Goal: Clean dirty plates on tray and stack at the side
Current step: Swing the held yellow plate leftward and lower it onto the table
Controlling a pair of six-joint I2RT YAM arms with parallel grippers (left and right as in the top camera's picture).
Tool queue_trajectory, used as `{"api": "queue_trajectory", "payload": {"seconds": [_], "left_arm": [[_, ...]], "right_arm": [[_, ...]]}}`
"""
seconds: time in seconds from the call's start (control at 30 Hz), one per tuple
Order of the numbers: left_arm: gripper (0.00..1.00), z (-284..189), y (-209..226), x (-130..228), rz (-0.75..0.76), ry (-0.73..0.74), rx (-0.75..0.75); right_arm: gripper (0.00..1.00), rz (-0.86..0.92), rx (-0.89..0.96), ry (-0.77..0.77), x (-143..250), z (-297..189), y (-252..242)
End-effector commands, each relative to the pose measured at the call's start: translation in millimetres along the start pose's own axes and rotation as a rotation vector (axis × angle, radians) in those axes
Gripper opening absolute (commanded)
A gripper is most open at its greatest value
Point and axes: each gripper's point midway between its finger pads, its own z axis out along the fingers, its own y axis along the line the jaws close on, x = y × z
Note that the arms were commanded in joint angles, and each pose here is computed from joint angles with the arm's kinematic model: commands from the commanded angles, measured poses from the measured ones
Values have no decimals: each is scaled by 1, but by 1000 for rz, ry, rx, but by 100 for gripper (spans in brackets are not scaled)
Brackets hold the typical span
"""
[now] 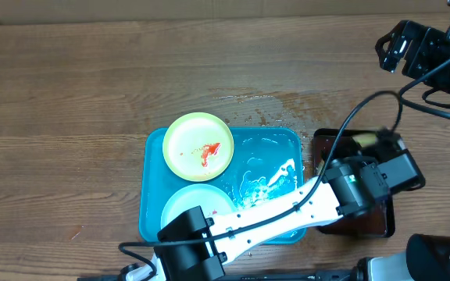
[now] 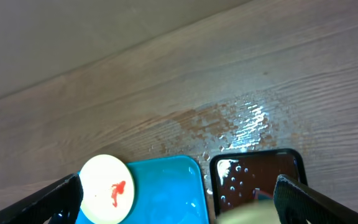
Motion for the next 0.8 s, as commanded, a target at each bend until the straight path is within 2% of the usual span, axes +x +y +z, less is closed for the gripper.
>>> {"api": "queue_trajectory", "payload": {"seconds": [0.0,0.07,0.13,0.23,0.33,0.43,0.63,0.77], "left_arm": [[4,-14,85,-13,-68,-41,-428],[4,-6,61,-13,-37,-19,-243],[4,-5,28,-11,-70,7,13],[4,-15,-6,-12,-242,62,376],[5,-16,-12,-12,-423,138,623],[5,3,14,0,-564,219,639],[5,38,80,46,-780,391,548],[5,51,119,67,-896,444,530]], "right_arm": [[100,-7,-5,-18,-4,-3,1],[100,-6,-5,-16,-4,-3,1],[100,-5,-3,-10,-2,-3,1],[100,-1,3,8,1,-1,-1],[100,3,7,23,3,2,-2],[100,6,11,37,4,5,-3],[100,9,15,51,5,9,-4],[100,9,15,52,5,10,-4]]}}
